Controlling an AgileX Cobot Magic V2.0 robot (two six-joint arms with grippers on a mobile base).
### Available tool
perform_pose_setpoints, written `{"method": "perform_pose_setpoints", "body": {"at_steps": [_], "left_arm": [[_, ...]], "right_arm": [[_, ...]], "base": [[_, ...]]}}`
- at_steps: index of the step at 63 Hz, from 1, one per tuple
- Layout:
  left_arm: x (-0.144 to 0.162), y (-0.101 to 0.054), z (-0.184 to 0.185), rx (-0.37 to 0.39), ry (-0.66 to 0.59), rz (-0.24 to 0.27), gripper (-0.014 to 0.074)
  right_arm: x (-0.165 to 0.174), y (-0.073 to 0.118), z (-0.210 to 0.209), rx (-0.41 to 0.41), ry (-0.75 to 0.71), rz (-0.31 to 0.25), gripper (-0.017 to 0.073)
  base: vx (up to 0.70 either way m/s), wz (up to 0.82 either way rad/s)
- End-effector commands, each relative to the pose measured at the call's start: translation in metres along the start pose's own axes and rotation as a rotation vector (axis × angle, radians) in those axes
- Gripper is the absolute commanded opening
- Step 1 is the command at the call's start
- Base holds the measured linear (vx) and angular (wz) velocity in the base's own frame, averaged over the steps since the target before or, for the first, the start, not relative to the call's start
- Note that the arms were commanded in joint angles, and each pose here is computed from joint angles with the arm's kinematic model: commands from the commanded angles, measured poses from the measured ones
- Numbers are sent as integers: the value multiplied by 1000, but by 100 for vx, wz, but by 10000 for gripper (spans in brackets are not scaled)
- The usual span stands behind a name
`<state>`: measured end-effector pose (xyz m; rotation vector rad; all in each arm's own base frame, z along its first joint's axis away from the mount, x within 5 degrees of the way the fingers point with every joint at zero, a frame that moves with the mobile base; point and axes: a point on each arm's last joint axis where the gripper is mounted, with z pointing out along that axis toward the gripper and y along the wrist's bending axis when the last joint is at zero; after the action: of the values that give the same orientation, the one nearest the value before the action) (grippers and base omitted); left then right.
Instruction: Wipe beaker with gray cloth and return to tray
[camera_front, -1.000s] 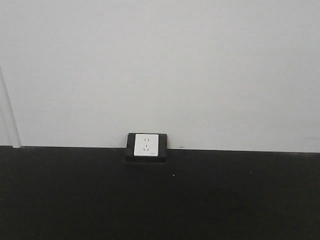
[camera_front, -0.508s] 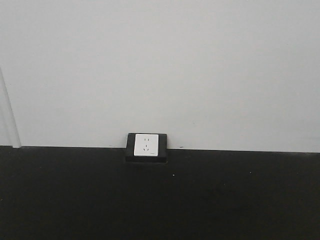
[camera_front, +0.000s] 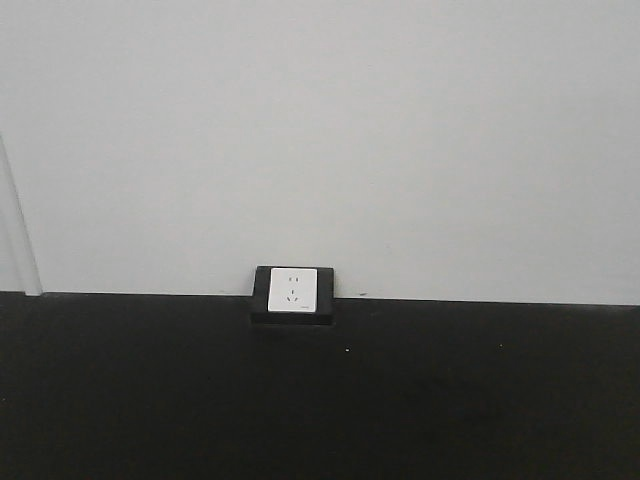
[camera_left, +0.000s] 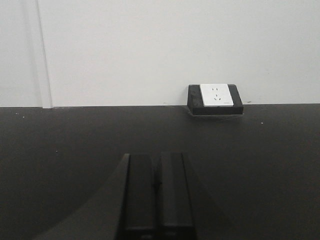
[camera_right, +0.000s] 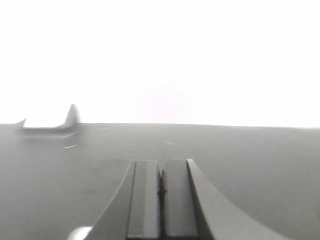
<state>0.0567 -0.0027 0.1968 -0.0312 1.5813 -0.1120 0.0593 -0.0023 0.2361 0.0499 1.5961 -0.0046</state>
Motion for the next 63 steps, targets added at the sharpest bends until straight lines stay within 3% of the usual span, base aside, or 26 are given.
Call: {"method": "perform_pose_setpoints", "body": {"at_steps": [1,9,63], "left_arm": [[1,0,0,11,-66,-16,-3],[2,0,0,10,-62,-16,-3],[2,0,0,10,-61,-16,-3]], "right_arm": [[8,0,-6,5,-136,-10,-11],[33,-1,-2,-2,-105,-31,-11],[34,-1,-2,-1,-98,-34,-11]], "base": [[0,0],[0,0],[0,0]]}}
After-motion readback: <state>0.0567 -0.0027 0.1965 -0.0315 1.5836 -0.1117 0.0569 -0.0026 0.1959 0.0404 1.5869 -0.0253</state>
